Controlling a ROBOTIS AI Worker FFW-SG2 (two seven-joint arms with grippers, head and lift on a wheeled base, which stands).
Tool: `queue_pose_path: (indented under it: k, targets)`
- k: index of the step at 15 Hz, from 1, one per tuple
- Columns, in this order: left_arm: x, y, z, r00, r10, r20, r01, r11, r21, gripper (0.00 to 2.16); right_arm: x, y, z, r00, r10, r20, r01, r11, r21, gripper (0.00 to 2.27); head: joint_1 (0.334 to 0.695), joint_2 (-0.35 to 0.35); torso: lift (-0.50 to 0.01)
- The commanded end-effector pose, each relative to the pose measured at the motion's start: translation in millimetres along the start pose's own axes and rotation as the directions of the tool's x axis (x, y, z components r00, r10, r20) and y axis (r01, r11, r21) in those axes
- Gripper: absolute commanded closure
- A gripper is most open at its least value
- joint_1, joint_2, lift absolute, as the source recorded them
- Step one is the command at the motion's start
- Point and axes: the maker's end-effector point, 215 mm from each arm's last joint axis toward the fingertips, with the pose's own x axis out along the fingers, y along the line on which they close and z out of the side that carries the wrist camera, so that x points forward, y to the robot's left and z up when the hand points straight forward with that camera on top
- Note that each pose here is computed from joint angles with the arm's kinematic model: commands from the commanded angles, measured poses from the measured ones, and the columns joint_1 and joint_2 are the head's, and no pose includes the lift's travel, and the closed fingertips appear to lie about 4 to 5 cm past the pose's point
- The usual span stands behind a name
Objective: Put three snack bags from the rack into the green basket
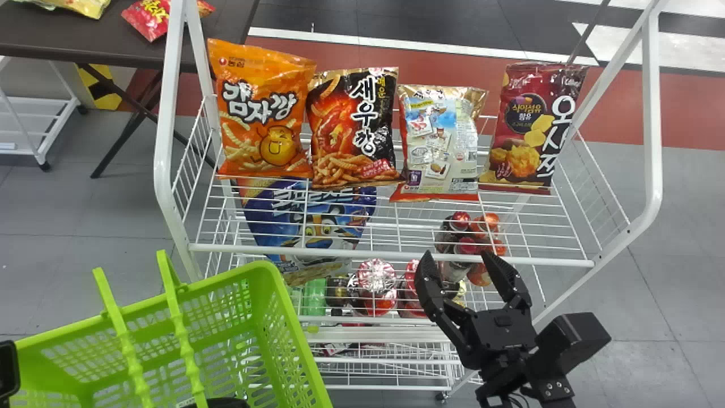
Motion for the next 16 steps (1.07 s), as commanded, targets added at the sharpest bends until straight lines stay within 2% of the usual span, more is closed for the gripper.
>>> queue_pose_path:
  k: [1, 8, 12, 15, 16]
  targets:
    - [0, 1, 1, 1.000, -0.001, -0.001, 0.001, 1.000, 0.001, 2.15, 2, 1, -1, 1.000, 0.003, -0.004, -0.003, 1.000, 0.002, 0.08, 0.695, -0.132, 0.000]
    - [0, 3, 0, 1.000, -0.004, 0.003, 0.004, 1.000, -0.007, 2.15, 16, 14, -2, 1.000, 0.028, -0.012, -0.028, 1.000, 0.013, 0.09, 0.695, -0.114, 0.000]
    - [5, 2, -2, 1.000, -0.011, -0.005, 0.011, 1.000, -0.009, 2.15, 45, 45, 7, 0.997, 0.074, -0.005, -0.074, 0.997, 0.013, 0.09, 0.695, -0.090, 0.000]
    - [7, 2, -3, 1.000, -0.012, -0.012, 0.012, 1.000, -0.008, 2.15, 83, 87, 7, 0.990, 0.136, -0.036, -0.136, 0.991, -0.010, 0.09, 0.695, -0.041, 0.000]
    - [7, 2, -3, 1.000, -0.011, -0.014, 0.011, 1.000, -0.008, 2.15, 98, 102, 6, 0.987, 0.150, -0.053, -0.151, 0.988, -0.019, 0.09, 0.695, -0.003, 0.000]
